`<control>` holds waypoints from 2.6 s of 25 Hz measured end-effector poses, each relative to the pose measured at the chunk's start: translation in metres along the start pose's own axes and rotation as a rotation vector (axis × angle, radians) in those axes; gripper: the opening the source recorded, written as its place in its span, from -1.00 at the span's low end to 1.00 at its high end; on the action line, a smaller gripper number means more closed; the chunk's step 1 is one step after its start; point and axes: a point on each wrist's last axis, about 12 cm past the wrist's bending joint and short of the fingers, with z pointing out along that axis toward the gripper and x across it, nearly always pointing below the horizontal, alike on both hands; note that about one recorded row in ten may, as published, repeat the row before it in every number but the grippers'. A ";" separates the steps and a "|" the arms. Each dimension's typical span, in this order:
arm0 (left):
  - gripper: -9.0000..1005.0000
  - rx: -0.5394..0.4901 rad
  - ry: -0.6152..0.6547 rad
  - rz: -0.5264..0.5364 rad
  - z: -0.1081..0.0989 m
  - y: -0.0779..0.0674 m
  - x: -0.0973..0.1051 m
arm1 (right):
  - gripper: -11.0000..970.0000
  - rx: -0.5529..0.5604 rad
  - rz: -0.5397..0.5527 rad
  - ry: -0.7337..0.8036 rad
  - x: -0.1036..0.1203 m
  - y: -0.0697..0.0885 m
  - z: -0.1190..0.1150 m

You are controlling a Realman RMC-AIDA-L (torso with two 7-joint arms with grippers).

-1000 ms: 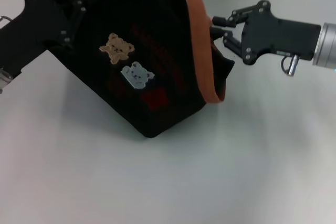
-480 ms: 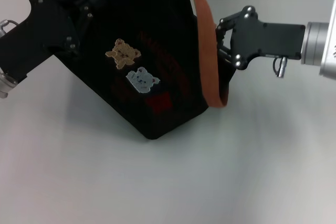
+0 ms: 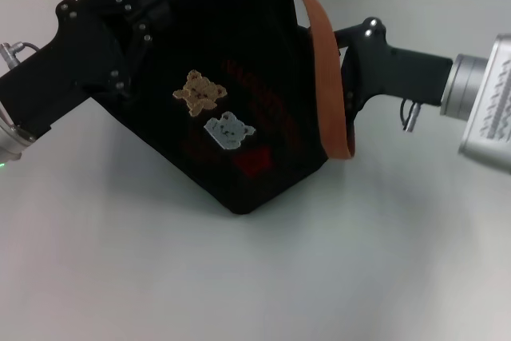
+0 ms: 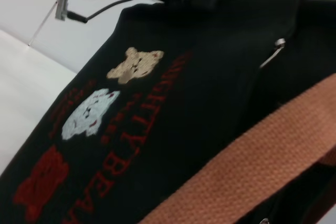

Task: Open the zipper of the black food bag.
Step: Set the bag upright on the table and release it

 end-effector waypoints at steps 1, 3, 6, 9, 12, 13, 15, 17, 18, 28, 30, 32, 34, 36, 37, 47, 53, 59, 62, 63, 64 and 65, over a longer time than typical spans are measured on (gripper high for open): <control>-0.87 0.000 0.001 -0.002 0.000 -0.001 0.000 | -0.72 0.002 -0.007 0.003 0.001 0.003 0.001; -0.88 0.001 0.001 -0.007 -0.001 -0.002 0.001 | -0.72 0.006 -0.028 0.013 0.003 0.009 0.002; -0.88 0.002 -0.001 -0.011 -0.002 -0.003 0.001 | -0.72 0.010 -0.054 0.026 0.005 0.015 0.003; -0.88 0.001 -0.001 -0.013 -0.004 -0.004 0.001 | -0.71 0.045 -0.065 0.029 0.006 0.017 0.001; -0.88 0.004 0.000 -0.025 -0.005 -0.007 0.002 | -0.71 0.144 -0.092 0.020 0.007 0.021 -0.002; -0.88 0.004 0.000 -0.025 -0.005 -0.007 0.002 | -0.71 0.144 -0.092 0.020 0.007 0.021 -0.002; -0.88 0.005 0.000 -0.028 -0.005 -0.007 0.003 | -0.65 0.180 -0.110 0.022 0.007 0.024 -0.003; -0.88 0.007 0.002 -0.030 -0.005 -0.008 0.003 | -0.54 0.200 -0.134 0.026 0.007 0.029 -0.004; -0.88 0.007 0.002 -0.030 -0.005 -0.008 0.003 | -0.48 0.200 -0.134 0.026 0.007 0.029 -0.004; -0.88 0.006 0.001 -0.041 -0.007 -0.009 0.004 | -0.44 0.255 -0.069 -0.031 0.005 0.029 -0.022; -0.88 0.007 0.000 -0.043 -0.007 -0.009 0.004 | -0.44 0.221 -0.055 -0.019 0.007 0.027 -0.021; -0.88 0.011 -0.002 -0.045 -0.006 -0.010 0.003 | -0.44 0.184 -0.060 -0.009 0.007 0.026 -0.017; -0.88 0.015 -0.003 -0.045 -0.006 -0.010 0.003 | -0.44 0.165 -0.065 -0.003 0.007 0.026 -0.015; -0.88 0.024 -0.004 -0.047 -0.005 -0.011 0.003 | -0.44 0.142 -0.073 0.008 0.008 0.026 -0.011; -0.88 0.032 -0.003 -0.047 -0.004 -0.012 0.004 | -0.44 0.126 -0.078 0.015 0.007 0.026 -0.007; -0.89 0.041 -0.008 -0.049 -0.006 -0.014 0.003 | -0.44 0.117 -0.019 0.004 0.003 0.016 0.005; -0.89 0.043 -0.010 -0.048 -0.006 -0.014 0.003 | -0.44 0.078 -0.023 0.022 0.003 0.012 0.011; -0.89 0.045 -0.013 -0.046 -0.005 -0.014 0.002 | -0.45 0.041 -0.037 0.037 0.003 0.015 0.015; -0.89 0.047 -0.016 -0.041 -0.004 -0.014 0.002 | -0.45 0.042 -0.045 0.035 0.003 0.015 0.015; -0.89 0.048 -0.016 -0.039 -0.003 -0.014 0.002 | -0.45 0.042 -0.045 0.035 0.003 0.015 0.015; -0.89 0.049 -0.016 -0.038 -0.003 -0.014 0.002 | -0.45 0.045 -0.046 0.034 0.003 0.015 0.016; -0.89 0.052 -0.017 -0.036 -0.002 -0.014 0.002 | -0.45 0.051 -0.046 0.033 0.002 0.013 0.016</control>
